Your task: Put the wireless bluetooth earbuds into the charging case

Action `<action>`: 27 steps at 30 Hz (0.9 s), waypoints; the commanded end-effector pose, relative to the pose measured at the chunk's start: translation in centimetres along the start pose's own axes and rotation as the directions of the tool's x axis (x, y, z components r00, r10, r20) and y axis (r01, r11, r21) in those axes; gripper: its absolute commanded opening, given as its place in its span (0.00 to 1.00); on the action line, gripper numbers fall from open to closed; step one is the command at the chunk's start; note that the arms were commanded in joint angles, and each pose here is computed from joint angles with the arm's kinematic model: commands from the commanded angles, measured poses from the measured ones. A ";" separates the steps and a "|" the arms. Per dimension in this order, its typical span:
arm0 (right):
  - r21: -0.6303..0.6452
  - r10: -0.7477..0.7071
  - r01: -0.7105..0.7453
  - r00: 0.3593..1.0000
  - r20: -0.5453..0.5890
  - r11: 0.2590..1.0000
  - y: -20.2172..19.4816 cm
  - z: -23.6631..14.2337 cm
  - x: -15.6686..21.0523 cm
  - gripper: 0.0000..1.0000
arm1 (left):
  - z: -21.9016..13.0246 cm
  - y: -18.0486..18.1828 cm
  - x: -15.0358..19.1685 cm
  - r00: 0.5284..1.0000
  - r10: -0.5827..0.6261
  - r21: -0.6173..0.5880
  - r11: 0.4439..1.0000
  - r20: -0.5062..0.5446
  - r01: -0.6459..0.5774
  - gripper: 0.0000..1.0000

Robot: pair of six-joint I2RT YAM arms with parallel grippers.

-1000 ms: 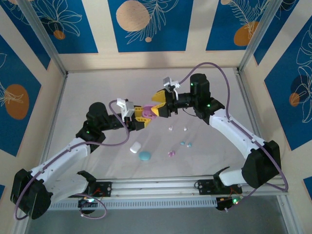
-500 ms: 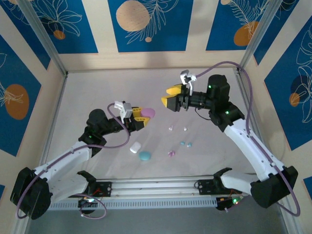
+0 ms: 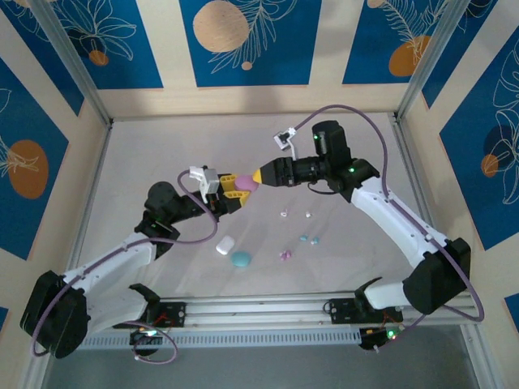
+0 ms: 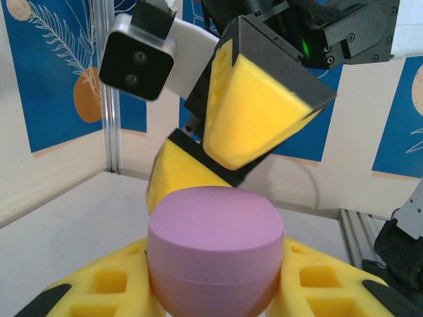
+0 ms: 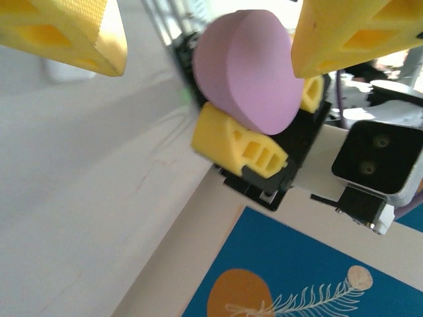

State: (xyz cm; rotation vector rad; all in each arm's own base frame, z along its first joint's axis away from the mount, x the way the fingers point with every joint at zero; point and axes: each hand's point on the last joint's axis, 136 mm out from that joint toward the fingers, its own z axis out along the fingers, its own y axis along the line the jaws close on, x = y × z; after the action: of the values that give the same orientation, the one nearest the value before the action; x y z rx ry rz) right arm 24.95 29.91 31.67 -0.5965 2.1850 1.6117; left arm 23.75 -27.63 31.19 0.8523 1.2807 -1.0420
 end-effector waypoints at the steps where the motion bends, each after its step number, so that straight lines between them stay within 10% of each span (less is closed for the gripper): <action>1: -0.090 0.116 -0.121 0.991 -0.061 0.989 3.0 0.0 0.4 0.67 | 0.5 -0.8 -2.6 0.994 0.085 0.032 0.996 0.070 -0.087 0.34; 12: -0.150 0.277 -0.295 0.952 -0.131 0.944 2.7 1.1 0.0 0.55 | 0.6 -1.1 -3.4 0.987 0.136 0.037 0.989 0.082 -0.140 0.35; 27: -0.234 0.315 -0.326 0.945 -0.083 0.916 3.2 0.6 -0.8 0.13 | 0.5 -0.3 -3.3 0.990 0.126 -0.009 0.992 0.068 -0.125 0.46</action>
State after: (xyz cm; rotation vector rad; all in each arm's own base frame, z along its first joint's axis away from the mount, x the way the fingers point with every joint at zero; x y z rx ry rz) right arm 24.58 31.67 32.80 -0.3414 2.2889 2.0352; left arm 24.11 -27.59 32.76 0.8740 1.2142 -0.9605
